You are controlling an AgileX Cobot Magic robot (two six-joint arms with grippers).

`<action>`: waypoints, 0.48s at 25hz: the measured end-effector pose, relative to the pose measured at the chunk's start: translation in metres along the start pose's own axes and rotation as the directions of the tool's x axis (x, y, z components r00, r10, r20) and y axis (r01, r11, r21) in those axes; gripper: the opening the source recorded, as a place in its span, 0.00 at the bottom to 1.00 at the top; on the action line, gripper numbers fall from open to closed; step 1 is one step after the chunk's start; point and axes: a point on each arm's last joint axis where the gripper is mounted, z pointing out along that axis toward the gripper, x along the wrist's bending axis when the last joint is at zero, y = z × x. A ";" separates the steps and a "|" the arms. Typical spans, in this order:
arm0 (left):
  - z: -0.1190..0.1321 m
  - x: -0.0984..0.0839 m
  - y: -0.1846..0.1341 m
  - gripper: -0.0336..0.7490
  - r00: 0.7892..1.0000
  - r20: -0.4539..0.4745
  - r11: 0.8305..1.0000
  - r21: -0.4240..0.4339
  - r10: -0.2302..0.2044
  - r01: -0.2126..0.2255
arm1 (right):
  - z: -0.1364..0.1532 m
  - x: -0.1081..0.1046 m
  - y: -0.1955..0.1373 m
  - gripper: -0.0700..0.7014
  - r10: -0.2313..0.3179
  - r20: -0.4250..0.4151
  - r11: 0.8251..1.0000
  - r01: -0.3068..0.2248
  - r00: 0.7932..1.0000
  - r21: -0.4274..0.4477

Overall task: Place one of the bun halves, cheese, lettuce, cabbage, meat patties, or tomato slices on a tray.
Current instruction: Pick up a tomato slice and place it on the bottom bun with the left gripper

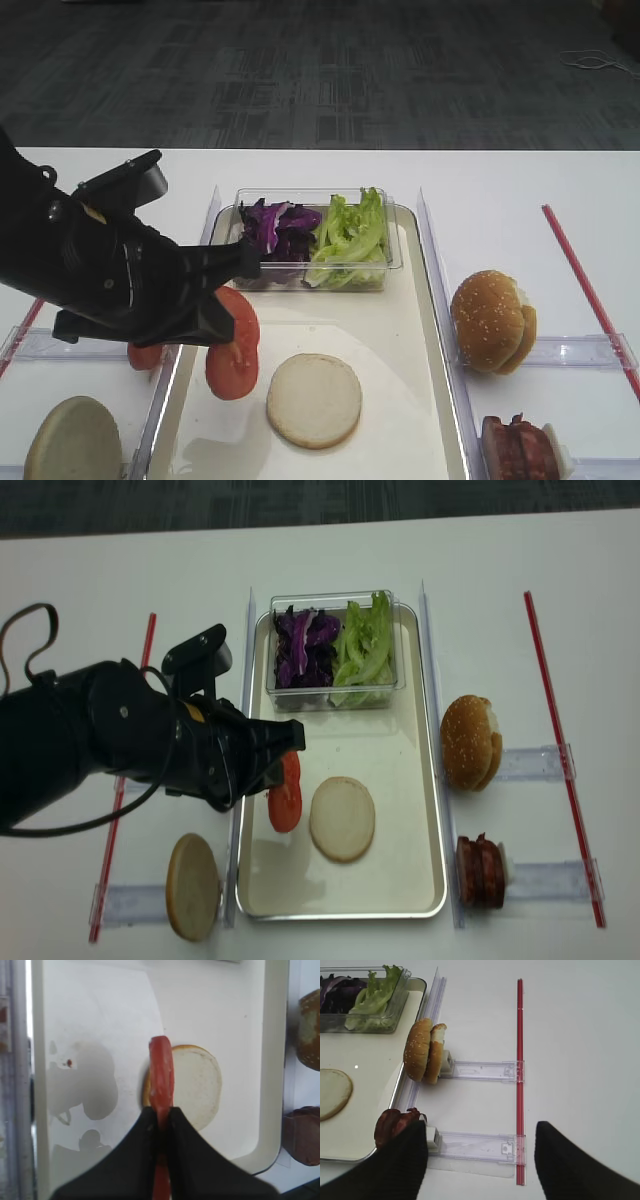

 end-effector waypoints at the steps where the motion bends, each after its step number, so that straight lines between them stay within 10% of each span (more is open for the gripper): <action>1: 0.002 -0.001 0.000 0.11 1.000 0.016 1.000 0.007 0.011 -0.012 | 0.000 0.000 0.000 0.70 0.000 0.000 1.000 0.000 1.000 0.000; 12: 0.024 -0.016 0.002 0.11 0.973 0.228 0.999 0.019 0.037 -0.042 | 0.000 0.000 0.000 0.70 0.000 0.000 1.000 0.000 1.000 0.000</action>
